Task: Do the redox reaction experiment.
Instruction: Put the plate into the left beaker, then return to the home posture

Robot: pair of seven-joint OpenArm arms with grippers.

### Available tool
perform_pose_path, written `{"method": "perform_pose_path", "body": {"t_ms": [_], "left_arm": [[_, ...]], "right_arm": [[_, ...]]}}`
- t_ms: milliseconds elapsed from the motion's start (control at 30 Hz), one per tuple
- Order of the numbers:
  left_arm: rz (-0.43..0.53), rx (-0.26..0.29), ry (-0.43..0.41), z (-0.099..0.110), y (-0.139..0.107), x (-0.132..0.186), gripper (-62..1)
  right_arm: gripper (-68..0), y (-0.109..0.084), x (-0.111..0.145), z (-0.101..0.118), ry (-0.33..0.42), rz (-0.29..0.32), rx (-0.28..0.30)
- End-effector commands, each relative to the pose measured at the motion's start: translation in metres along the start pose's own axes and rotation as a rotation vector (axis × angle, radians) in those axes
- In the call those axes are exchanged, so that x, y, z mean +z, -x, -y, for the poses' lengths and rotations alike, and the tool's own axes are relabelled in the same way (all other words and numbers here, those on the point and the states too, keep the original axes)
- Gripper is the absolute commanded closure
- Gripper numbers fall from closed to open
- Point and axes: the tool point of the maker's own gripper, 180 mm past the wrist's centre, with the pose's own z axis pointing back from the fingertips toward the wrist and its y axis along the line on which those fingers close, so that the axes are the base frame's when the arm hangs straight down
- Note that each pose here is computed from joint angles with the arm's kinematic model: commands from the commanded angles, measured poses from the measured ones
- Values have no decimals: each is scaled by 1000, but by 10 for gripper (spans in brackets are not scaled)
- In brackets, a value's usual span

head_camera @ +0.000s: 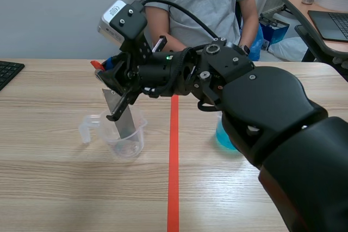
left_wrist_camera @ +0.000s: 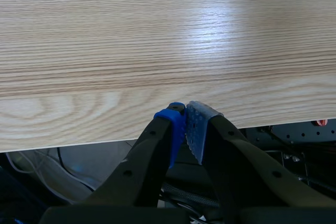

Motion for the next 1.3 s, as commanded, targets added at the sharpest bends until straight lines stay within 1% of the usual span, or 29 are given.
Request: {"method": "perform_pose_path", "body": {"t_ms": [0, 100, 233, 400, 433, 500, 567, 700, 733, 800, 900, 1000, 1100, 1200, 1267], "left_arm": [[12, 4, 9, 4, -2, 1, -43], [12, 4, 7, 4, -2, 1, -43], [12, 3, 6, 3, -2, 1, -43], [12, 2, -3, 2, -2, 1, -43], [12, 0, -13, 0, -2, 1, -43], [12, -2, -25, -2, -2, 1, -43], [12, -6, -42, -5, -2, 1, -43], [12, -6, -42, -5, -2, 1, -45], [12, -6, -42, -5, -2, 1, -62], [12, -5, -42, -5, -2, 1, -130], [13, -5, -41, -5, -2, 1, -276], [13, -5, -41, -5, -2, 1, -420], [13, 0, -41, -5, -2, 1, -538], [14, 3, -38, -5, -2, 1, -616], [14, 3, -38, -5, -2, 1, -623]], "right_arm": [[-206, -20, -4, 1, -12, 50, 26], [-349, -24, -7, -12, -68, 66, 30], [-483, -32, -12, -33, -133, 107, 39], [-665, -31, -19, -61, -209, 106, 42], [-679, -29, -20, -67, -222, 100, 42], [-679, -24, -21, -74, -241, 80, 45], [-679, -20, -22, -77, -248, 54, 49], [-679, -21, -22, -77, -247, 62, 35], [-679, -23, -21, -77, -246, 73, 24], [-679, -28, -19, -75, -243, 94, 4], [-679, -34, -16, -76, -242, 120, -11], [-679, -38, -12, -80, -243, 131, -7], [-679, -43, -6, -86, -245, 150, -4], [-679, -50, 1, -91, -246, 168, 10], [-679, -54, 7, -94, -246, 183, 20]]}}
